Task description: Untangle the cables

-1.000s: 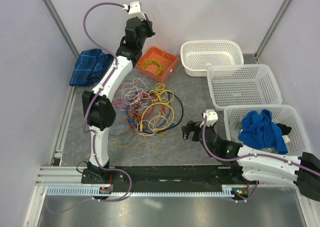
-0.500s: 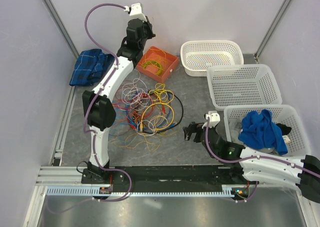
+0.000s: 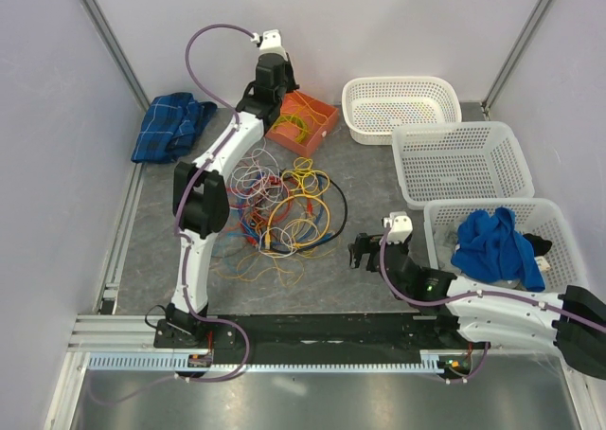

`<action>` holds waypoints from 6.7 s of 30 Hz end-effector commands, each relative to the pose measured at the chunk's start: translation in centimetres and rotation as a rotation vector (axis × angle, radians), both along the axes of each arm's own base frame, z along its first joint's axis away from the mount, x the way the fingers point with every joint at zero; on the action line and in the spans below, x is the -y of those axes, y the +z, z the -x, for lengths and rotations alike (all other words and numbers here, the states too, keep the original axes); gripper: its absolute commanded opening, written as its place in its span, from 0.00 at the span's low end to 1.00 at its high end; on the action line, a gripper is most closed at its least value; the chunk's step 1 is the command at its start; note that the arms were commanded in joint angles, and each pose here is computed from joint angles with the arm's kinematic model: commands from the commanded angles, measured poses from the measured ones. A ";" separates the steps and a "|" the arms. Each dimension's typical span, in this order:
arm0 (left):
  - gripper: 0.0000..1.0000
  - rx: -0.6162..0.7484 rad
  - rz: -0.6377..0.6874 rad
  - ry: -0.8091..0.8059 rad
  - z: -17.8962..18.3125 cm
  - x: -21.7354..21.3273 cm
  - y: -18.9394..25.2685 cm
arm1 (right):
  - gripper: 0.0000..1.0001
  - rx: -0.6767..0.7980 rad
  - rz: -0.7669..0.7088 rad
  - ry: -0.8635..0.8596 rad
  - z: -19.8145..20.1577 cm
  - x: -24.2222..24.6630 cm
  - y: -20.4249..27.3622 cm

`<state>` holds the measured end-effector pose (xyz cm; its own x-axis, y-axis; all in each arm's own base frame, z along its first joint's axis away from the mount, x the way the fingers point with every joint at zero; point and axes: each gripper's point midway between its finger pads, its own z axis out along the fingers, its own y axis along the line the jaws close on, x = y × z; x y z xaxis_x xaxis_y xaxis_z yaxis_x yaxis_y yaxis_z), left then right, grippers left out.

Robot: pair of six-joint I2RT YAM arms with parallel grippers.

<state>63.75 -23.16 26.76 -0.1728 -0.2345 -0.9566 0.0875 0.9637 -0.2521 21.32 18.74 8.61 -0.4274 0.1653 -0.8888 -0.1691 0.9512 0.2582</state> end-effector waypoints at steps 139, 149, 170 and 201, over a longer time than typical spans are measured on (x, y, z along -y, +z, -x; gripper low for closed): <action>0.02 0.059 0.220 -0.607 40.6 2.3 15.6 | 0.71 0.394 -0.263 0.381 -7.6 -21.8 17.3; 0.03 0.066 0.198 -0.426 39.8 -1.5 14.0 | 0.00 0.369 -0.206 0.182 -8.0 -15.8 20.4; 1.00 -0.226 0.263 -0.233 41.0 -4.4 -2.4 | 0.00 0.478 -0.147 -0.001 -6.4 -6.6 35.2; 1.00 -0.330 0.284 -0.136 41.5 -6.0 -5.6 | 0.00 0.409 0.055 -0.116 -7.3 -4.1 33.3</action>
